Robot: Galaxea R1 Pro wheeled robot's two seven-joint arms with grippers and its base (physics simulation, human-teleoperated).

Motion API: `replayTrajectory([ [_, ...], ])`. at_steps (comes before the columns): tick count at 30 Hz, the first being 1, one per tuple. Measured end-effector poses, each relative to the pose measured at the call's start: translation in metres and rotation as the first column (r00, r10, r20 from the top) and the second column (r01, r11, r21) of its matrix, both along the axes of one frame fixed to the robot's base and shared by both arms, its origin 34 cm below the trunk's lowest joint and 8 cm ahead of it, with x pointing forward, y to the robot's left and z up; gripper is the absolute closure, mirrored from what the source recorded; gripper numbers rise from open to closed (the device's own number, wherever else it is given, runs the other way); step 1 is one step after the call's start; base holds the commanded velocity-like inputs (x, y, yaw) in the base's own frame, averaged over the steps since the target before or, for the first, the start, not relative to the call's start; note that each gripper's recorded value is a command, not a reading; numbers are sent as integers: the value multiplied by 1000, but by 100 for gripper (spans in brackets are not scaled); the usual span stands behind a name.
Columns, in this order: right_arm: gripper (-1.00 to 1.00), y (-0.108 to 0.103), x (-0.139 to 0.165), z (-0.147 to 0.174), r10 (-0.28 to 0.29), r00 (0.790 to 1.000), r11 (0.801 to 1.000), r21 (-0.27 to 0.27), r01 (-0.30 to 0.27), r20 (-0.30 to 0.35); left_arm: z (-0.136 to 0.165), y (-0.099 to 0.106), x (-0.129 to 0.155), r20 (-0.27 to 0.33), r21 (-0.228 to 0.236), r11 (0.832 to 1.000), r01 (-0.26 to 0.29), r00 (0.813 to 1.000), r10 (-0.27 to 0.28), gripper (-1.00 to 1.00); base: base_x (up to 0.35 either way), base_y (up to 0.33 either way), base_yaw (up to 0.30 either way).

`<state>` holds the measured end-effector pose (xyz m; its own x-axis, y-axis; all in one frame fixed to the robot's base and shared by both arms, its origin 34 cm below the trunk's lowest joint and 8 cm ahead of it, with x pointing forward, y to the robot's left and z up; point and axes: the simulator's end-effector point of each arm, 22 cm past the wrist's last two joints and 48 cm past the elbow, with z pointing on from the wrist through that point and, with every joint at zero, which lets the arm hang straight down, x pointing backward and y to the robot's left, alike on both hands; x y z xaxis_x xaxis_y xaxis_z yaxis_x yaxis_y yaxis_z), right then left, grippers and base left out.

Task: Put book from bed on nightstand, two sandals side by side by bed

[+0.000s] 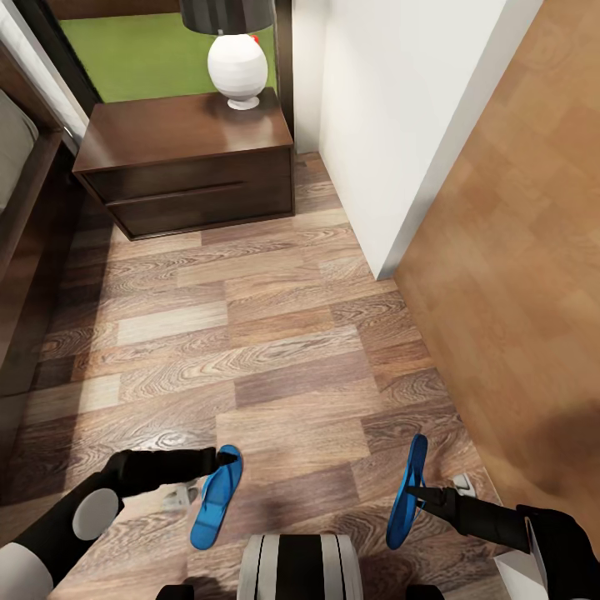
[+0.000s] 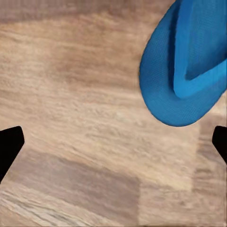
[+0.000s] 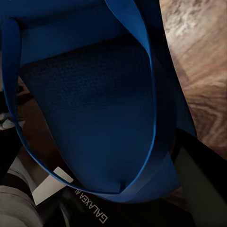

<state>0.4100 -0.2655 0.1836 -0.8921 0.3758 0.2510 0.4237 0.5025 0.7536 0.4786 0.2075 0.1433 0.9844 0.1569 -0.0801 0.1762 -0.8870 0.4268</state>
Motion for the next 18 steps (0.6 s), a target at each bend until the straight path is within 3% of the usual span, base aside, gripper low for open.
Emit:
replayTrajectory([
  [3,100,0,0,0,0,1000,1000,0,0,0,-8,15,-4,1,113,986,121,993,-122,-100,0,0,0],
  [9,100,0,0,0,-1,1000,1000,0,1,0,-9,28,1,-38,200,959,201,980,-197,-100,0,0,0],
  [12,100,0,0,0,0,1000,1000,0,0,0,-3,33,22,-42,231,946,228,974,-225,-100,0,0,0],
  [18,100,0,0,0,0,1000,1000,0,0,0,12,24,46,-74,224,931,289,957,-279,-100,0,0,0],
])
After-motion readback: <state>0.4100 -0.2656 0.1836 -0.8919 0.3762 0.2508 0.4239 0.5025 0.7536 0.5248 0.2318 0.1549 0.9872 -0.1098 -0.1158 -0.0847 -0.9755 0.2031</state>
